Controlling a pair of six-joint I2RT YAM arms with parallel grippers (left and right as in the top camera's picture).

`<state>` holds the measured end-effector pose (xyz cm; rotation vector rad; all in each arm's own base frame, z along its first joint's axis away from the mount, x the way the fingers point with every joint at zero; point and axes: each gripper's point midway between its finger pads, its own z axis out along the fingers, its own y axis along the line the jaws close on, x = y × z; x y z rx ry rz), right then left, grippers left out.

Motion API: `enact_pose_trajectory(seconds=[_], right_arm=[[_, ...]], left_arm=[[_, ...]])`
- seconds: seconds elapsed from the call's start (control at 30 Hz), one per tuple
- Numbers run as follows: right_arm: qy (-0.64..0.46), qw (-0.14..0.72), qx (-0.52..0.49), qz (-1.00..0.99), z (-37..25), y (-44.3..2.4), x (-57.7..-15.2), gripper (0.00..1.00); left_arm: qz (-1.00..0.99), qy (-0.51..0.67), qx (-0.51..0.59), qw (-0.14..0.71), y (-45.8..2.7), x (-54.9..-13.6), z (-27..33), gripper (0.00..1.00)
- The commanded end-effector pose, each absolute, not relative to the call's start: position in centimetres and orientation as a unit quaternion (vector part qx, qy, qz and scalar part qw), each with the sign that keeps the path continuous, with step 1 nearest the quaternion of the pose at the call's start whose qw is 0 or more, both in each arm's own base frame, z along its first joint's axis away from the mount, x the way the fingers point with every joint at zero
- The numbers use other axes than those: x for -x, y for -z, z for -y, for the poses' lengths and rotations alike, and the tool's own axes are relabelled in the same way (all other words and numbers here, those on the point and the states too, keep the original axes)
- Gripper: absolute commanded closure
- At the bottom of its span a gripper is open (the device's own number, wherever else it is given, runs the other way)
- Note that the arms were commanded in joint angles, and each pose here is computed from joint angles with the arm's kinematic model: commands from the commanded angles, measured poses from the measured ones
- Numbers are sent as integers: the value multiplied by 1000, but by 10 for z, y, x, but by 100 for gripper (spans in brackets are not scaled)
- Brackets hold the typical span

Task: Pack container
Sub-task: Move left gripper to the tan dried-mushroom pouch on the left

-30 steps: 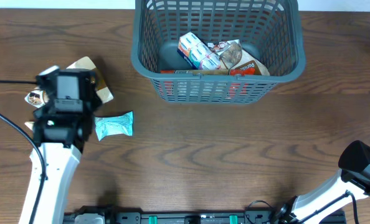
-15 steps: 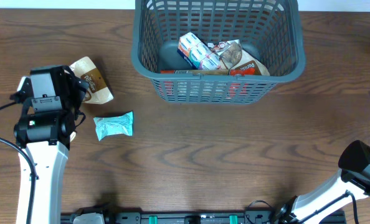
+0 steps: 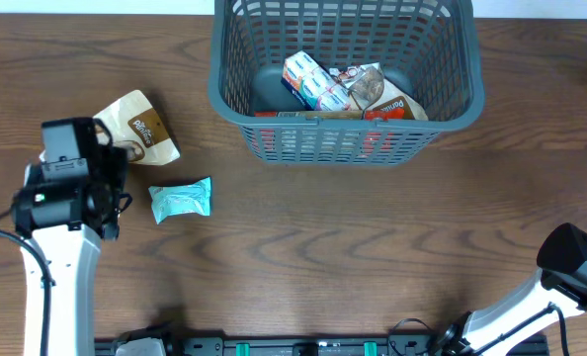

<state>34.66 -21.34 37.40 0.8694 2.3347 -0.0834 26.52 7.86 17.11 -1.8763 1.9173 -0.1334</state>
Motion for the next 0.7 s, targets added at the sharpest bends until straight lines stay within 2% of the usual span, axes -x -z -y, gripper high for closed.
enact_pose_trajectory(seconds=[0.0, 0.2, 0.37, 0.67], right_arm=[[25, 314, -339, -886, 213, -371, -347, 1], [25, 314, -339, -886, 213, -371, -347, 1], [25, 314, -339, -886, 213, -371, -347, 1], [25, 314, -339, -886, 213, -371, -347, 1]], left_arm=[[-627, 57, 745, 222, -175, -261, -91, 1], [-538, 55, 816, 206, -172, -245, -111, 1], [-438, 103, 877, 168, -169, -243, -112, 1], [-468, 38, 860, 197, -169, -221, -144, 1]])
